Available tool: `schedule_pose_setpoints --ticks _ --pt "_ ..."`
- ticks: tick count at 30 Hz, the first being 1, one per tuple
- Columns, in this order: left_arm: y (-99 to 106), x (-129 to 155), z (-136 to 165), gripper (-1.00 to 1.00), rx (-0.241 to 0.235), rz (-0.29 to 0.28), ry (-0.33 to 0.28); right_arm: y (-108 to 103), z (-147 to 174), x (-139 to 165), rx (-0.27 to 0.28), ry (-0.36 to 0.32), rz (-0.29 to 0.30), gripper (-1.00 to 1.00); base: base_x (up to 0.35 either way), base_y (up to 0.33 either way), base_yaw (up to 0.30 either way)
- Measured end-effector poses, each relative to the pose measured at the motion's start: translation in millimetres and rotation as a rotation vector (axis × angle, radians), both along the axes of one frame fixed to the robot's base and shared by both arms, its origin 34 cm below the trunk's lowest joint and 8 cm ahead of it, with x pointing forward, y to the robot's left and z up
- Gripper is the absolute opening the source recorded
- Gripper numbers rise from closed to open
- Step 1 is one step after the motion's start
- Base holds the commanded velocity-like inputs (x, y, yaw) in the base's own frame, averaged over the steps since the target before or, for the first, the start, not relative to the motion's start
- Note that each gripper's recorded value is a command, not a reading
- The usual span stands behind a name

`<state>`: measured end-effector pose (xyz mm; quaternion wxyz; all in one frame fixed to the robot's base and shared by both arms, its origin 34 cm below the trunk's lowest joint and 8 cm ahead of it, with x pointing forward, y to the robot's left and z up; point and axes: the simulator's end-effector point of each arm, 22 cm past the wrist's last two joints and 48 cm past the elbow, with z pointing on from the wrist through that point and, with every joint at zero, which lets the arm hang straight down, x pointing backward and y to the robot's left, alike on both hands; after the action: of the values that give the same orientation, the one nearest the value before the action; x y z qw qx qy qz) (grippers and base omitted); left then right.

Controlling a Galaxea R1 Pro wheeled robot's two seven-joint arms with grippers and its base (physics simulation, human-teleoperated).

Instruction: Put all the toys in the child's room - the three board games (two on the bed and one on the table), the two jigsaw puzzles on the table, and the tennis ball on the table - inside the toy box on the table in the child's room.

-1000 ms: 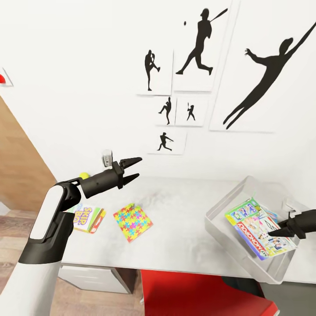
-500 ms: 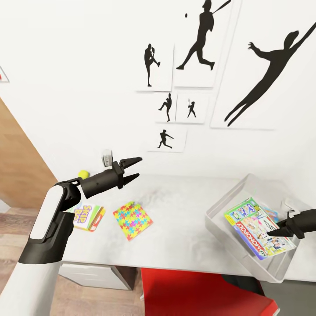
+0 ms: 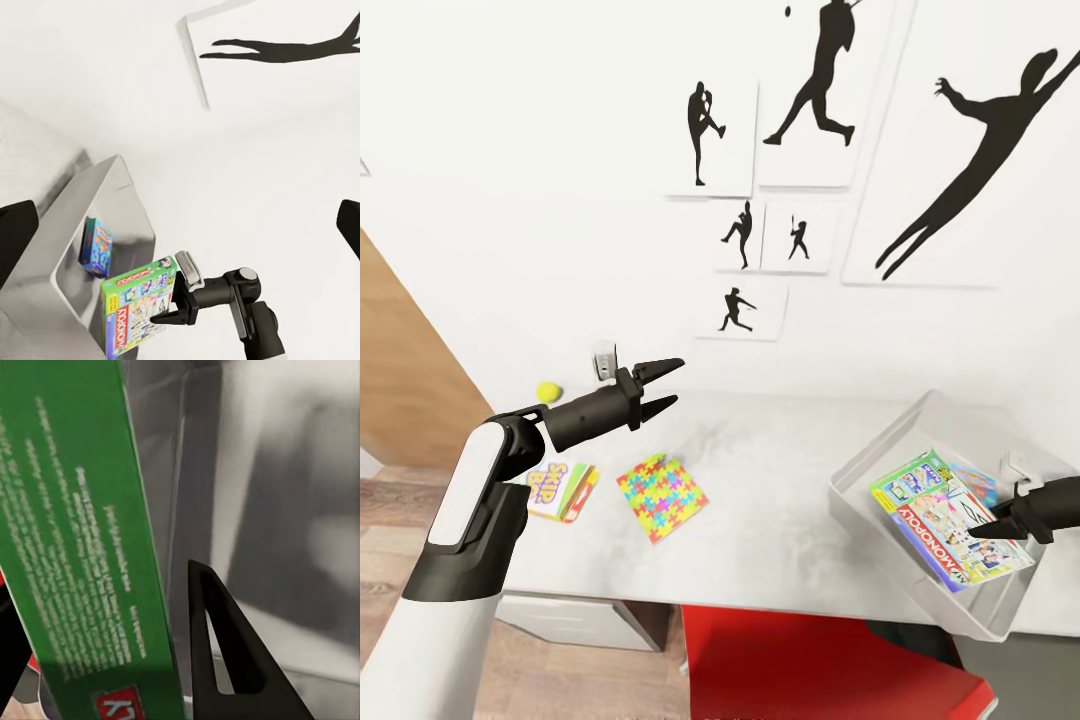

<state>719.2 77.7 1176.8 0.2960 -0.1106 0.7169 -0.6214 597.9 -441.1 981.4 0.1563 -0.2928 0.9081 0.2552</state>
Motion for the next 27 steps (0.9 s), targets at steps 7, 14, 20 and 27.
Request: schedule_pose_setpoints --ticks 7,14,20,27 --pt "0 2 -7 1.00 0.000 0.000 0.012 0 -6 0 0.000 0.011 0.000 -1.00 0.000 0.000 0.000" --pt "0 3 -11 1.00 0.000 0.000 0.019 1 -9 0 0.001 0.017 0.001 -1.00 0.000 0.000 0.000" --pt "0 3 -13 1.00 0.000 0.000 0.021 1 -10 0 0.000 0.015 0.008 -1.00 0.000 0.000 0.000" --pt "0 3 -13 1.00 0.000 -0.001 0.022 1 -11 0 -0.002 0.008 0.019 -1.00 0.000 0.000 0.000"
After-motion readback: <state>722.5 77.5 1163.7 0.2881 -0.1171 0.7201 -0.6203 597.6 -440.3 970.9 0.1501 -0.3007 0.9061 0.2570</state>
